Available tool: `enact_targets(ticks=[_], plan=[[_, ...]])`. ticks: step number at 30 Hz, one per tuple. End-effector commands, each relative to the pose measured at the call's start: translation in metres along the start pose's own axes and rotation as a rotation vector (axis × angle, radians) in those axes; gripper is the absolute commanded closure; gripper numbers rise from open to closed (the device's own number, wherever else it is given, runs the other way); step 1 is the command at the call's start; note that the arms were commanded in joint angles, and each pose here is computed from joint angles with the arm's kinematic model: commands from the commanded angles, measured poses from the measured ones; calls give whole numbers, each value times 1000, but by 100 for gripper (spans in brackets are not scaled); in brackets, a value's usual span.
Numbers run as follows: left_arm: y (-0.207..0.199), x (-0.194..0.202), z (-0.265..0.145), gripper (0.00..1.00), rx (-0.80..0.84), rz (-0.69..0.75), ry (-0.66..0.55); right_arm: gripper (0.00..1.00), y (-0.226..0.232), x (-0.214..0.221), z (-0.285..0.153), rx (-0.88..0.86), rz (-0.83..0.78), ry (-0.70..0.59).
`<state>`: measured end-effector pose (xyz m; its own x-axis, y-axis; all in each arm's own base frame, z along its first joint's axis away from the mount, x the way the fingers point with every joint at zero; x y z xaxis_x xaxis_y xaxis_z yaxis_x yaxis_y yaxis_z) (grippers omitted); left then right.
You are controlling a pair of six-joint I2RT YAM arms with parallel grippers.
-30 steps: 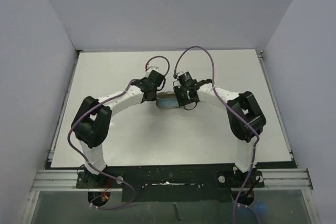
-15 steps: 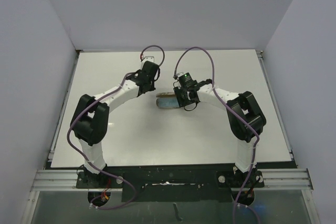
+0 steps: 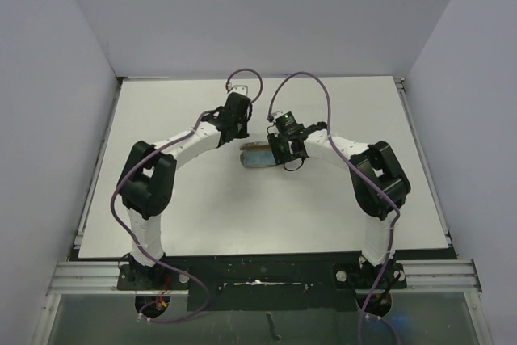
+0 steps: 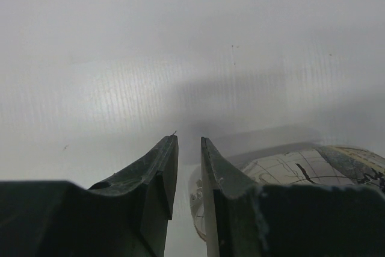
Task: Organize the sunglasses
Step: Place the glasses cleaning cloth in the sunglasses case, then adjust the sunglasses case at the center of the board.
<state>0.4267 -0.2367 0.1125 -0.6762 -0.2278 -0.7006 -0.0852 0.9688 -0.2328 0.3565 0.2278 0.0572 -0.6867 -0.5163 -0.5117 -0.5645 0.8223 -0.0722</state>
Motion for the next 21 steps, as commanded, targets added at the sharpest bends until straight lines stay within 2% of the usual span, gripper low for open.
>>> enact_targets(ticks=[1, 8, 21], plan=[[-32, -17, -5, 78, 118, -3, -58, 66, -9, -13, -16, 24, -1, -54], [-42, -3, -16, 78, 148, 19, -34, 66, -9, -14, -17, 25, -3, -55], [-34, 25, -28, 78, 134, 24, 8, 65, -10, -18, -23, 33, -3, -72]])
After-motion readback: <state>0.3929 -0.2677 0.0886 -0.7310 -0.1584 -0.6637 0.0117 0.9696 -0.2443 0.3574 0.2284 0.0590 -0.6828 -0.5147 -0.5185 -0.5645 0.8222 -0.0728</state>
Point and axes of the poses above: each gripper's point midway between its finger pads, its own z axis out along the fingers, its own y axis along the line the jaws close on, x = y × z, the point moved 3 cm from there along -z, back along the fingers, and after that the axes turned 13 degrees about -z, right-handed, at the moved point
